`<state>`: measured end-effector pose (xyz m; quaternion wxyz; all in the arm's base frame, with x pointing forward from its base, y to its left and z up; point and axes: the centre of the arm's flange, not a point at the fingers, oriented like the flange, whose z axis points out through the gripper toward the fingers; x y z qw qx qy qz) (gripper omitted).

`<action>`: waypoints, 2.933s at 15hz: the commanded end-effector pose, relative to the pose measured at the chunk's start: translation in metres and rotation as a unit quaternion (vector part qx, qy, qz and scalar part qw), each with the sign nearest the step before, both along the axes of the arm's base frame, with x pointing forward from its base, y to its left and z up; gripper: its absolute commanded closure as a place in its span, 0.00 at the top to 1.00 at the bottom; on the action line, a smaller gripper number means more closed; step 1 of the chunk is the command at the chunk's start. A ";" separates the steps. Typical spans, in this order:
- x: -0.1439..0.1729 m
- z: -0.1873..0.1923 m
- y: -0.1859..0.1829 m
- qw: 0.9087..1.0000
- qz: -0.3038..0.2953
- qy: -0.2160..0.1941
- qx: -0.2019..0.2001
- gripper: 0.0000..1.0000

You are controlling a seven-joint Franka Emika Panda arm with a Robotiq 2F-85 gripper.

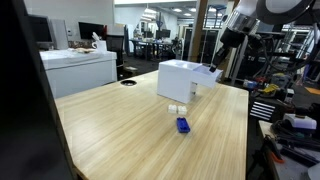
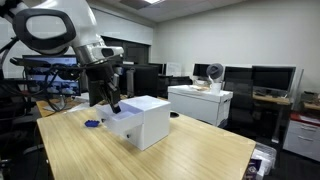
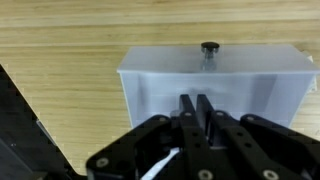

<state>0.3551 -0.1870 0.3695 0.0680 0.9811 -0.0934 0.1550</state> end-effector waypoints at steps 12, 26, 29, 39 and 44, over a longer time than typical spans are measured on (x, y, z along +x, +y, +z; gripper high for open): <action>0.020 -0.006 0.004 0.994 -0.028 0.099 -0.037 0.01; 0.025 0.011 0.014 0.996 -0.048 0.072 -0.028 0.01; 0.034 0.028 0.022 0.999 -0.036 0.021 -0.024 0.01; 0.044 0.028 0.089 0.996 0.044 -0.010 0.072 0.01; 0.047 0.002 0.115 0.995 0.069 0.014 0.067 0.32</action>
